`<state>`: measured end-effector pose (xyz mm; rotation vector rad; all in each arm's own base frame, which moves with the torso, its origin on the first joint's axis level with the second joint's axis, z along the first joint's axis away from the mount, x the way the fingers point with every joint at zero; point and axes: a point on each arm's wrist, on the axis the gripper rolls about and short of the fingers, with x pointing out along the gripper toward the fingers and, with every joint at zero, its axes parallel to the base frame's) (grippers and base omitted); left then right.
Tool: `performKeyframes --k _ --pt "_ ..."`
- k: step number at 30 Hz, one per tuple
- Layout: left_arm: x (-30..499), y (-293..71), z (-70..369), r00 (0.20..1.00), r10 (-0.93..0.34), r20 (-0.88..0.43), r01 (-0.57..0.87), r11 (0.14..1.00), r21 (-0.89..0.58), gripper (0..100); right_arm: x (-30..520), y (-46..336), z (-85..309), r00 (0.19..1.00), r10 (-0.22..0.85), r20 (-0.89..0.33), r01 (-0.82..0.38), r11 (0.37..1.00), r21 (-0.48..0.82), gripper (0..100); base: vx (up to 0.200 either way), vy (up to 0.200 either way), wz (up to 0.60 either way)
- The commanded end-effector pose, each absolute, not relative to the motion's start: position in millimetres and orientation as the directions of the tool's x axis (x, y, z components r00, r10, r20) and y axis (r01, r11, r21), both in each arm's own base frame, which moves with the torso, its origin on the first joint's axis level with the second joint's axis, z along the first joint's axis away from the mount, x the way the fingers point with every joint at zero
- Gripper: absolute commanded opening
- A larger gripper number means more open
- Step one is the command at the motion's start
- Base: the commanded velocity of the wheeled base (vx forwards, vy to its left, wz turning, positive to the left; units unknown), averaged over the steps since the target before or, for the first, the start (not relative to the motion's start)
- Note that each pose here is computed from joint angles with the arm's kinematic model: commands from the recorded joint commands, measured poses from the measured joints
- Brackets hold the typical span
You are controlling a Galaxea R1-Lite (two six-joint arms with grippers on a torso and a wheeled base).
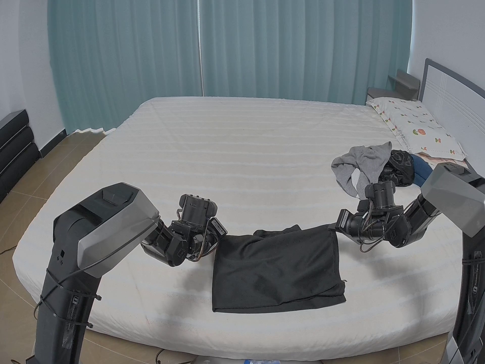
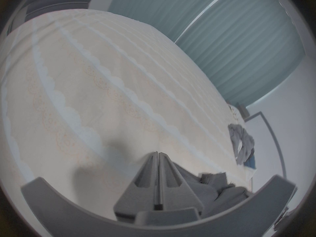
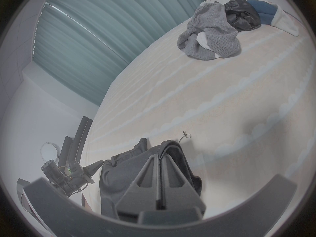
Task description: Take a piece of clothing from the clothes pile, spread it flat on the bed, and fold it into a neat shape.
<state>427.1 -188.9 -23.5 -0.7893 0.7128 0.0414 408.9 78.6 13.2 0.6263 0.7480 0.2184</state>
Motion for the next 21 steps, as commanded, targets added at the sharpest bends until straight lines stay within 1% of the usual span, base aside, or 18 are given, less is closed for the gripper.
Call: performKeyframes --k 1,8,9,13,14,17,18,21 --pt "428 -181 -14 0.788 -0.207 -0.580 -0.308 0.683 -0.663 0 411 76 12 0.726 0.393 -0.565 0.036 0.798 0.602 0 0.000 0.000 0.00" --pt "422 -176 -5 0.782 -0.223 -0.582 -0.312 0.668 -0.676 0 411 73 10 0.726 0.387 -0.568 0.046 0.797 0.602 0 0.000 0.000 0.00" --pt "420 -179 -7 0.771 -0.248 -0.587 -0.298 0.673 -0.677 0 410 73 10 0.724 0.388 -0.571 0.047 0.797 0.602 0 0.000 0.000 0.00" --pt "419 -181 -9 0.754 -0.286 -0.592 -0.279 0.676 -0.682 0 410 73 10 0.723 0.389 -0.570 0.047 0.796 0.603 0 0.000 0.000 0.00" --pt "419 -181 -9 0.749 -0.297 -0.592 -0.271 0.678 -0.683 100 410 73 10 0.723 0.390 -0.570 0.046 0.796 0.603 0 0.000 0.000 0.00" --pt "419 -183 -10 0.738 -0.320 -0.594 -0.236 0.703 -0.671 100 410 74 10 0.722 0.393 -0.570 0.044 0.796 0.604 0 0.000 0.000 0.00" --pt "418 -184 -13 0.731 -0.323 -0.601 -0.201 0.740 -0.642 100 410 75 10 0.720 0.396 -0.570 0.041 0.795 0.605 0 0.000 0.000 0.00" --pt "417 -191 -18 0.723 -0.335 -0.604 -0.174 0.759 -0.628 100 411 77 9 0.719 0.399 -0.569 0.037 0.796 0.604 0 0.000 0.000 0.00"
